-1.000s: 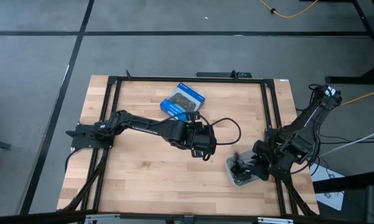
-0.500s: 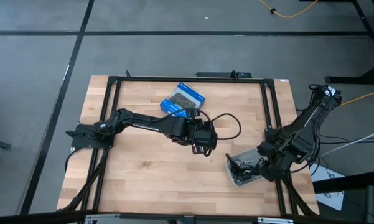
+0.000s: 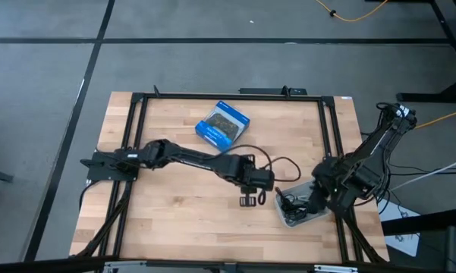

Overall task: Pick and place USB-C Cables
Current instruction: Put the black charger cable into the gray bin

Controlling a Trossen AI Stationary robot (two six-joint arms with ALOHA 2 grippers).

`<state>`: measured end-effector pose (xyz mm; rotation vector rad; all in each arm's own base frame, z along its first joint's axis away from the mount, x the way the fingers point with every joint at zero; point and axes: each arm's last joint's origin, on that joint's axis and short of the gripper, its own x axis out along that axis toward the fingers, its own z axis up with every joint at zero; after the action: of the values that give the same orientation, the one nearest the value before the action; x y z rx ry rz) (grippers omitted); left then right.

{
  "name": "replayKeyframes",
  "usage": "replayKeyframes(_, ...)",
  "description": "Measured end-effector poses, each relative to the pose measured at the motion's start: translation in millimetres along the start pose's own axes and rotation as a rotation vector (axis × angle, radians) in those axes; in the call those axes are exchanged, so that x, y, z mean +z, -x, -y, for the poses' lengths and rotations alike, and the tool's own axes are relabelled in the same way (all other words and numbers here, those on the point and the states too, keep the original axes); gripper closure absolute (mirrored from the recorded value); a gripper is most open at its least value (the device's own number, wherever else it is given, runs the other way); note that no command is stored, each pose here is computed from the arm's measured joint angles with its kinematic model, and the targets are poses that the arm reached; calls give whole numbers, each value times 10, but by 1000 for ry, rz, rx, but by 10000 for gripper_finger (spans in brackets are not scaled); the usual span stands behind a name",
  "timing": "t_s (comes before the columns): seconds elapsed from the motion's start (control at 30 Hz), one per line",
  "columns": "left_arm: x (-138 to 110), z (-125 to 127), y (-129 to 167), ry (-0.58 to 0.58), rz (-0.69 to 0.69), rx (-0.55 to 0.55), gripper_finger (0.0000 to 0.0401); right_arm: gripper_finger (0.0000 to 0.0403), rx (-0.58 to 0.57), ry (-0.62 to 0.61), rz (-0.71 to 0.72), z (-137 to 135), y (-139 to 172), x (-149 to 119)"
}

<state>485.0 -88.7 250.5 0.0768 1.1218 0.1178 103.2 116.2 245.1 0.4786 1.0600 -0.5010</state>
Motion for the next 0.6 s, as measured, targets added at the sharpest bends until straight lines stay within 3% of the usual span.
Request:
replayKeyframes(0.2, 187, 98, 53, 2, 205, -41, 297, 291, -279, -32, 282, 311, 50, 116)
replayKeyframes(0.33, 255, 146, -15, -38, 267, -112, 298, 291, -265, -51, 301, 339, 57, 156)
replayKeyframes(0.43, 189, 188, -244, -57, 193, -157, 298, 291, -283, -47, 304, 357, 58, 171)
replayKeyframes(0.6, 208, 155, -452, -45, 204, -167, 298, 291, -278, -25, 347, 392, 75, 223)
